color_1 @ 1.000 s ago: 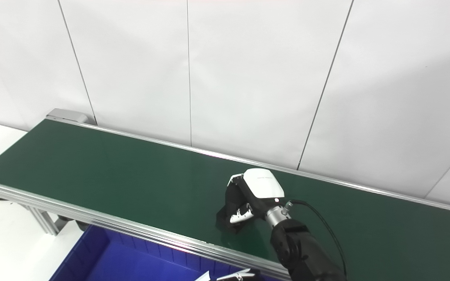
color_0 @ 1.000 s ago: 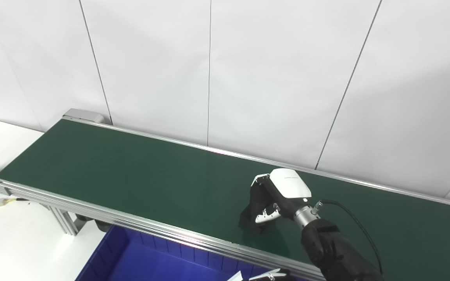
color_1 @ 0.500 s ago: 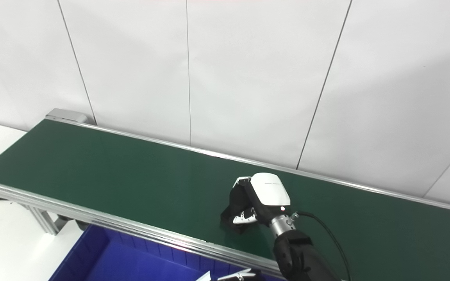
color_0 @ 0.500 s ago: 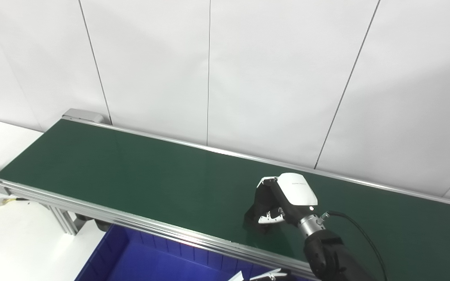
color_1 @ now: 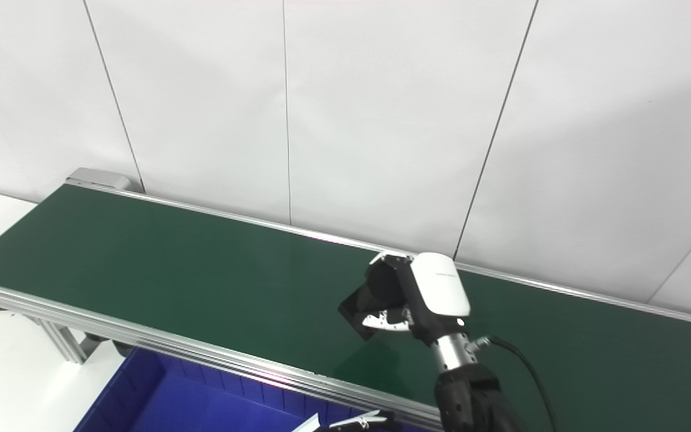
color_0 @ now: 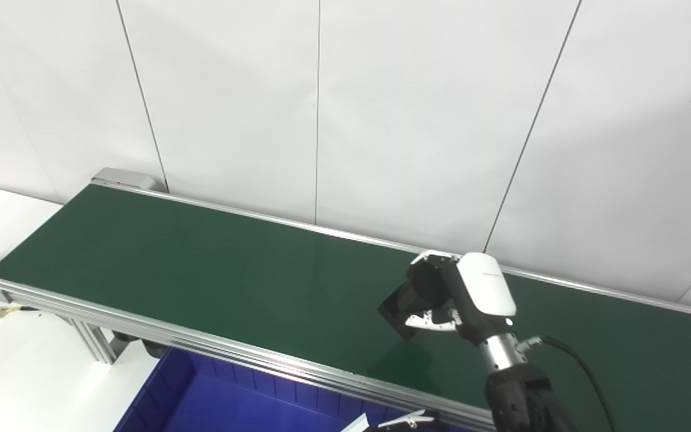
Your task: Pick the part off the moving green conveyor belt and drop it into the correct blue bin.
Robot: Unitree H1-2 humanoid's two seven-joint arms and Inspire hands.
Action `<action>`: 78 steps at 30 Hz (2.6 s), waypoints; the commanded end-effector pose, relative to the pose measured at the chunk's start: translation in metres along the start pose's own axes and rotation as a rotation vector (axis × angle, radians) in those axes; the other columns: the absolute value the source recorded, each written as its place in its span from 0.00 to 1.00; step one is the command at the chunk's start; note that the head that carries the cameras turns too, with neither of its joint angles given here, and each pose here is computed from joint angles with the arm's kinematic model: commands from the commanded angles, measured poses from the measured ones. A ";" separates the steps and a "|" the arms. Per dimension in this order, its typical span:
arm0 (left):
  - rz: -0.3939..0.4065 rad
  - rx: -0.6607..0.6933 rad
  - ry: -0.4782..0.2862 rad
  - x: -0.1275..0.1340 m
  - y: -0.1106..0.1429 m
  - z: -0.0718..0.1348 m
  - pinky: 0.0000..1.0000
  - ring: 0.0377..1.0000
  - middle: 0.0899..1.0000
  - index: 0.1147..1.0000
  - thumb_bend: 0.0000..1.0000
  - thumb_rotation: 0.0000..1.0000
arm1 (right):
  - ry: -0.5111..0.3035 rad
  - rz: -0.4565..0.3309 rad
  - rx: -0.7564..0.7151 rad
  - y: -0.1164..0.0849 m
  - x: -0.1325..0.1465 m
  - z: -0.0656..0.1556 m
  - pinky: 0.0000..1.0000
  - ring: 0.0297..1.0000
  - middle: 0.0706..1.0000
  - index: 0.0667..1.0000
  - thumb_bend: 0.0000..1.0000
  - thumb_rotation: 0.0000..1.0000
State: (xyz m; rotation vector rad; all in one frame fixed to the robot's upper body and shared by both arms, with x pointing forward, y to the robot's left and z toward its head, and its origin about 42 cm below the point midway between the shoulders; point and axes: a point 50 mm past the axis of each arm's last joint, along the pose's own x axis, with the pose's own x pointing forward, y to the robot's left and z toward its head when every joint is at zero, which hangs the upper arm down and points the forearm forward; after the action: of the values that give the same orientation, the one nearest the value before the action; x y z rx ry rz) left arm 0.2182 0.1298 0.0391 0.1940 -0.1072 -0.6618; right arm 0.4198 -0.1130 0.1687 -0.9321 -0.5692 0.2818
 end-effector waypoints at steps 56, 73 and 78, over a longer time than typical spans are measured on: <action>0.030 0.078 -0.079 -0.009 0.061 0.038 0.92 0.94 0.93 0.85 0.92 0.22 | 0.243 -0.120 0.120 -0.069 -0.138 0.013 0.33 0.35 0.44 0.49 0.51 0.00; 0.029 0.065 -0.088 -0.007 0.069 0.047 0.93 0.94 0.93 0.85 0.93 0.21 | 0.403 -0.039 0.130 -0.062 -0.183 0.000 0.29 0.34 0.45 0.49 0.51 0.00; 0.026 0.072 -0.089 -0.007 0.072 0.048 0.94 0.94 0.93 0.85 0.93 0.20 | 0.471 0.005 0.117 -0.060 -0.197 -0.008 0.32 0.36 0.46 0.48 0.51 0.00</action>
State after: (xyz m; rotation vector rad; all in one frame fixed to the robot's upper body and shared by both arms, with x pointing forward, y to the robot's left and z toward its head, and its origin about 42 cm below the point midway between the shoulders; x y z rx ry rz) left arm 0.2402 0.1822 0.0866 0.2277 -0.1558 -0.6433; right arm 0.2606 -0.2405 0.1347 -0.8382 -0.0844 0.1174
